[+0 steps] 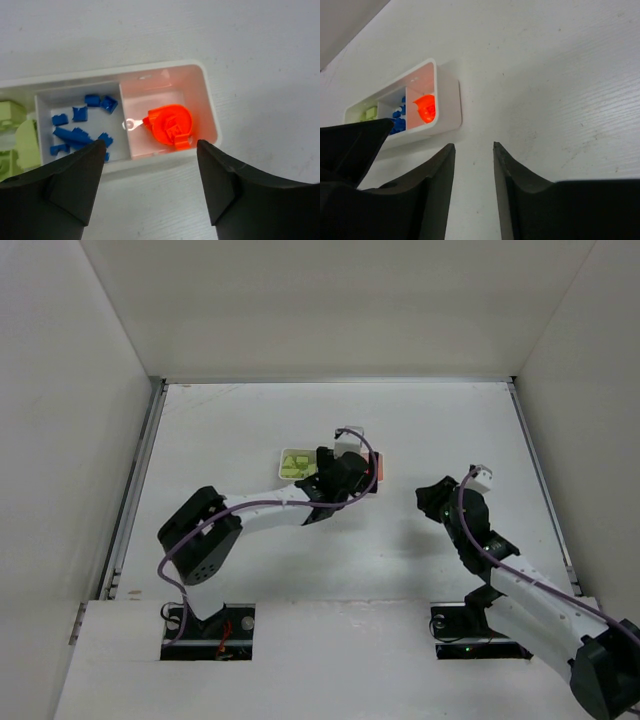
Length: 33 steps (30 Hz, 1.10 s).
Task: Sort the legos into containers by color
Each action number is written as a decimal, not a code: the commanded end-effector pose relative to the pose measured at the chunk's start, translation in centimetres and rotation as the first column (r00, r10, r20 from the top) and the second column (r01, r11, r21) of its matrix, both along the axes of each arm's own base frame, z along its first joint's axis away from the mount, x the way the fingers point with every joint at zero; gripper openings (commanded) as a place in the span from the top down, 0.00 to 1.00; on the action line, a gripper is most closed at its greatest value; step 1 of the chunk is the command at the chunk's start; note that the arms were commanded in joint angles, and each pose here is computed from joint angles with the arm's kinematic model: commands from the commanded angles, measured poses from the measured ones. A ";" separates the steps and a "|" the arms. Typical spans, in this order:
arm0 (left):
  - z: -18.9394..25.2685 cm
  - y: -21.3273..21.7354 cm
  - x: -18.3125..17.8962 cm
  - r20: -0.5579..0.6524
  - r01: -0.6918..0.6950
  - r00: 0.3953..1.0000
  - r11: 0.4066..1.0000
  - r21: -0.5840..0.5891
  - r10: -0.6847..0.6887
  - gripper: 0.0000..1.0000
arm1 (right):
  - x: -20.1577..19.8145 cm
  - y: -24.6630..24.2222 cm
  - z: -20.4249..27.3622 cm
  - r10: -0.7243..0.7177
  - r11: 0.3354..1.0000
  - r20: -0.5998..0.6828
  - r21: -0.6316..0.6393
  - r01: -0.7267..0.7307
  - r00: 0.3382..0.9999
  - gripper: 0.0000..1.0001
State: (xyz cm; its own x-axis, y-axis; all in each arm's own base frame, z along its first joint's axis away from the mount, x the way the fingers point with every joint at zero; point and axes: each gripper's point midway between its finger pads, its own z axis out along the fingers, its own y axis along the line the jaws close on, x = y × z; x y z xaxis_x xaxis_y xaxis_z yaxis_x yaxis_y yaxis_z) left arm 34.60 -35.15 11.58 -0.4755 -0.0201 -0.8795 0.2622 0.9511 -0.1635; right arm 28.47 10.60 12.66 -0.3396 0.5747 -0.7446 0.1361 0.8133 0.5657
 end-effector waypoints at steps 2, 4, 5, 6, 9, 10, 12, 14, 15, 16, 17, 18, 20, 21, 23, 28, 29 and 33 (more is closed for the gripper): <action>3.7 3.3 -1.7 0.040 -0.039 0.998 0.995 -0.090 0.043 0.00 | -0.4 0.2 0.6 0.008 1.000 0.047 0.022 -0.009 0.999 0.71; 3.8 5.8 -2.6 0.035 -0.078 0.996 0.993 -0.092 0.082 0.00 | -0.8 0.3 0.9 0.018 0.999 0.060 0.030 -0.019 0.998 0.93; 3.8 7.3 -3.0 0.036 -0.107 0.993 0.990 -0.089 0.111 0.00 | -0.9 0.4 1.0 0.023 0.999 0.064 0.029 -0.025 0.998 0.95; 4.0 8.8 -3.4 0.040 -0.139 0.989 0.986 -0.092 0.143 0.00 | -1.0 0.5 1.1 0.025 0.999 0.064 0.029 -0.026 0.998 0.95; 4.1 13.5 -4.8 0.042 -0.231 0.971 0.968 -0.098 0.236 0.00 | -1.1 0.2 1.3 0.007 0.999 0.066 0.032 -0.009 0.998 0.90; 4.1 14.8 -5.3 0.037 -0.252 0.966 0.962 -0.108 0.257 0.00 | -1.2 0.1 1.2 0.001 0.999 0.066 0.032 -0.003 0.998 0.88; 3.8 17.9 -6.5 0.019 -0.307 0.950 0.943 -0.127 0.312 0.00 | -1.3 -0.1 1.2 -0.010 0.999 0.066 0.031 0.008 0.998 0.82; 3.5 20.6 -7.5 -0.009 -0.364 0.930 0.918 -0.159 0.368 0.00 | -1.4 -0.3 1.0 -0.016 0.999 0.064 0.029 0.015 0.998 0.76; 3.3 22.1 -8.0 -0.020 -0.398 0.916 0.900 -0.180 0.401 0.00 | -1.4 -0.5 0.8 -0.024 0.999 0.066 0.029 0.022 0.998 0.75; 3.1 23.4 -8.5 -0.031 -0.426 0.903 0.883 -0.198 0.428 0.00 | -1.5 -0.5 0.8 -0.023 0.999 0.067 0.030 0.021 0.997 0.73; 3.0 24.6 -9.0 -0.042 -0.450 0.891 0.866 -0.219 0.452 0.00 | -1.6 -0.7 0.6 -0.027 0.999 0.066 0.028 0.025 0.997 0.72; 2.8 25.7 -9.4 -0.052 -0.473 0.879 0.851 -0.230 0.475 0.00 | -1.6 -0.8 0.5 -0.031 0.999 0.069 0.028 0.029 0.997 0.70; 2.3 27.7 -10.4 -0.074 -0.522 0.850 0.818 -0.240 0.521 0.00 | -1.8 -1.2 0.1 -0.046 0.999 0.073 0.032 0.044 0.996 0.66; 2.1 28.4 -10.9 -0.083 -0.541 0.839 0.806 -0.241 0.538 0.00 | -1.9 -1.6 -0.2 -0.059 0.998 0.074 0.034 0.057 0.996 0.63; 1.4 29.5 -11.6 -0.097 -0.569 0.821 0.790 -0.230 0.563 0.00 | -2.1 -2.1 -0.9 -0.084 0.996 0.073 0.037 0.082 0.994 0.59; -0.1 30.2 -12.4 -0.150 -0.602 0.798 0.779 -0.176 0.583 0.00 | -2.1 -3.2 -1.9 -0.141 0.990 0.058 0.026 0.139 0.988 0.49; -0.1 30.1 -12.4 -0.150 -0.601 0.799 0.780 -0.175 0.582 0.00 | -2.0 -3.3 -2.1 -0.143 0.990 0.053 0.021 0.142 0.988 0.47; -0.7 30.2 -12.0 -0.141 -0.604 0.797 0.775 -0.186 0.587 0.00 | -1.6 -2.9 -2.7 -0.133 0.991 0.028 -0.011 0.134 0.991 0.41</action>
